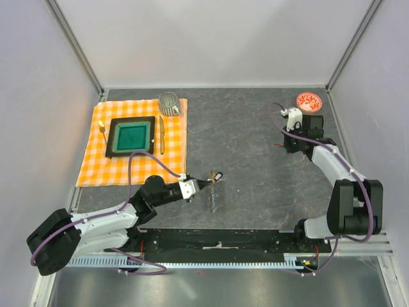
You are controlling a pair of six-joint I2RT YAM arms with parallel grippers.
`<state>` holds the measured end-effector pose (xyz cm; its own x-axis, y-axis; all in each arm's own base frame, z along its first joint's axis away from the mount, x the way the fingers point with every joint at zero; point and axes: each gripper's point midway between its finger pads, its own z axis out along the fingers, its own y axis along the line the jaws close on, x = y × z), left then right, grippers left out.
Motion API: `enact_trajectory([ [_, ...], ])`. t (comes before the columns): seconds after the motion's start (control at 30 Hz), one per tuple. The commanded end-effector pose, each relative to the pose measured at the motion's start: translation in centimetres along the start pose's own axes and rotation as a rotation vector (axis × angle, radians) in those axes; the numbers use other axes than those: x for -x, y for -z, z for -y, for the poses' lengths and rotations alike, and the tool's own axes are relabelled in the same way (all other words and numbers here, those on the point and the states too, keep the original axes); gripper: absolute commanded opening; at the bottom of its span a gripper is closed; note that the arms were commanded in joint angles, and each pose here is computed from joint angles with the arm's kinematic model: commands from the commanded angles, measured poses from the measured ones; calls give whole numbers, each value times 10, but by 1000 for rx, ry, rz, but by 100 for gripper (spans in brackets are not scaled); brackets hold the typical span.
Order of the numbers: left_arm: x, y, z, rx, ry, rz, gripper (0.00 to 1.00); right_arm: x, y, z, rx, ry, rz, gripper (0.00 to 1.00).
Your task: Put the keys on the keyring
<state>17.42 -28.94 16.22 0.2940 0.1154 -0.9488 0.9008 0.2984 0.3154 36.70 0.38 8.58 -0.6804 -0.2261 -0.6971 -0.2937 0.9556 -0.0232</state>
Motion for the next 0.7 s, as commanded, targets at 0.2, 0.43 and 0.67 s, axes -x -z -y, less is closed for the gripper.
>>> enact_trajectory([
  [0.2, 13, -9, -8, 7, -69, 36, 2, 37, 64, -93, 182, 210, 161, 0],
  [0.43, 20, -9, -6, -9, -74, 54, 2, 25, 105, -157, 390, 382, 204, 1],
  [0.67, 26, -9, 2, -60, -78, 68, 2, 18, 141, -212, 575, 535, 321, 1],
])
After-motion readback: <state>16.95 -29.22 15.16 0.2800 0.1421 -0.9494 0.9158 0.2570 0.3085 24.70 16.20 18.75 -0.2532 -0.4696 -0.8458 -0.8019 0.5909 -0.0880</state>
